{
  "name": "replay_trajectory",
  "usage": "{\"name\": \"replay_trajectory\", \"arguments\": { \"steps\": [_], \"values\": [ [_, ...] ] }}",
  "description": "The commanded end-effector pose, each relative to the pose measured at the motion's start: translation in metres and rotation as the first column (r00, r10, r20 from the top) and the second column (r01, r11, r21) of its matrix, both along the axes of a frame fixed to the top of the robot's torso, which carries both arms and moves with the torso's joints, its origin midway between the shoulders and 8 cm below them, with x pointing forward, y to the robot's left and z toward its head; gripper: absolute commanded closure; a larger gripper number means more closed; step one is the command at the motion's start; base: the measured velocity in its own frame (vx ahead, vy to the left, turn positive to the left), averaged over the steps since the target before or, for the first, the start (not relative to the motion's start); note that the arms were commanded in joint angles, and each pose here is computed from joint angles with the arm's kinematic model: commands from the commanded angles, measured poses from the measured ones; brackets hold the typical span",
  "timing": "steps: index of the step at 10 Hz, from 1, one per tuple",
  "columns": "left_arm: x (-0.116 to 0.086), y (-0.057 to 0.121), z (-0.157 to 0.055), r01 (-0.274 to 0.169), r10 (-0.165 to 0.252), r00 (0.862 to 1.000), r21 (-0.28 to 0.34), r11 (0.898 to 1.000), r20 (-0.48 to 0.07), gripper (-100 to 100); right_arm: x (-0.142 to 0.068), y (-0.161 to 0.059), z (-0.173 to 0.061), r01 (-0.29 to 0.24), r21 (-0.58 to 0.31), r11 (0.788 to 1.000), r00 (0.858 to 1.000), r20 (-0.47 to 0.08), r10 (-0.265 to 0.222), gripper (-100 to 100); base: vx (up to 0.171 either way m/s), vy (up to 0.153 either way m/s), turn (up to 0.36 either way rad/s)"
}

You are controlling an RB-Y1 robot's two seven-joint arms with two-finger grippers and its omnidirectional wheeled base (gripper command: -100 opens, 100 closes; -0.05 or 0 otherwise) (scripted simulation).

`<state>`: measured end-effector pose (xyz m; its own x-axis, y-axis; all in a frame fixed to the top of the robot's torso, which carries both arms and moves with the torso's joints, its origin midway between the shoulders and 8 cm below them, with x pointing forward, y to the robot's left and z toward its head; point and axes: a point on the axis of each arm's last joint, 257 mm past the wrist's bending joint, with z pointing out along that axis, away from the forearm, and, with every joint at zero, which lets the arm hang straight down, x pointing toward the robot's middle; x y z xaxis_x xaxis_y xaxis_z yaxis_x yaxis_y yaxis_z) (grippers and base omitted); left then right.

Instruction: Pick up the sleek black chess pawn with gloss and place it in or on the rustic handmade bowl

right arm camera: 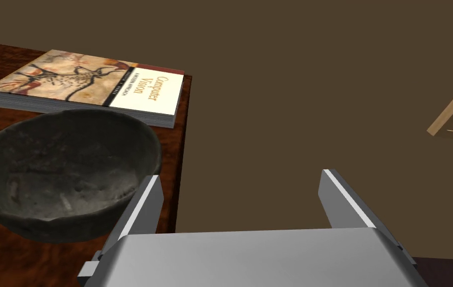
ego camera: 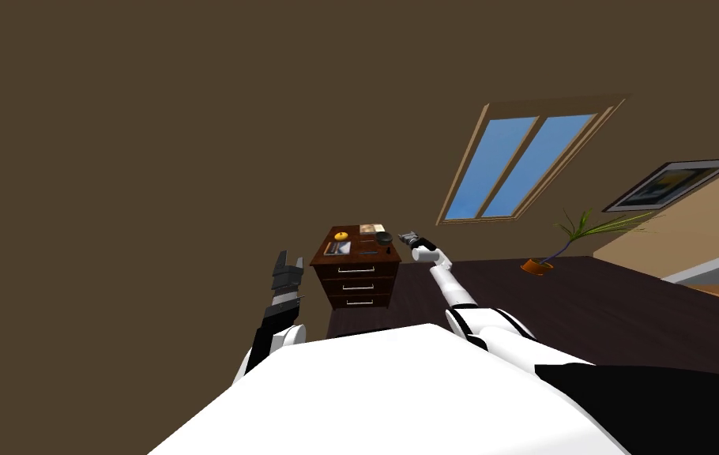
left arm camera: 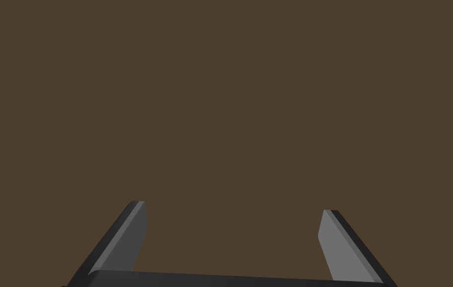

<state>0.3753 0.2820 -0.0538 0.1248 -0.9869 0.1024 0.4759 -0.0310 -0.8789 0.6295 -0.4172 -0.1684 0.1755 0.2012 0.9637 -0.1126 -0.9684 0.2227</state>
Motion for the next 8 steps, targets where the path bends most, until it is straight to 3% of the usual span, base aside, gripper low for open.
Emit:
{"name": "replay_trajectory", "arguments": {
  "steps": [1, 8],
  "values": [
    [0.0, 0.0, 0.0, 0.0, 0.0, 1.0, 0.0, 1.0, 0.0, 0, -0.0018, -0.0012, -0.0012, 0.004, 0.046, 0.999, 1.0, -0.02, -0.003, -100, 0.008, -0.001, 0.053],
    [0.0, 0.0, 0.0, 0.0, 0.0, 1.0, 0.0, 1.0, 0.0, 0, -0.0077, -0.0045, -0.0018, 0.032, 0.201, 0.979, 0.997, -0.068, -0.018, -100, 0.003, -0.001, 0.027]
  ]
}}
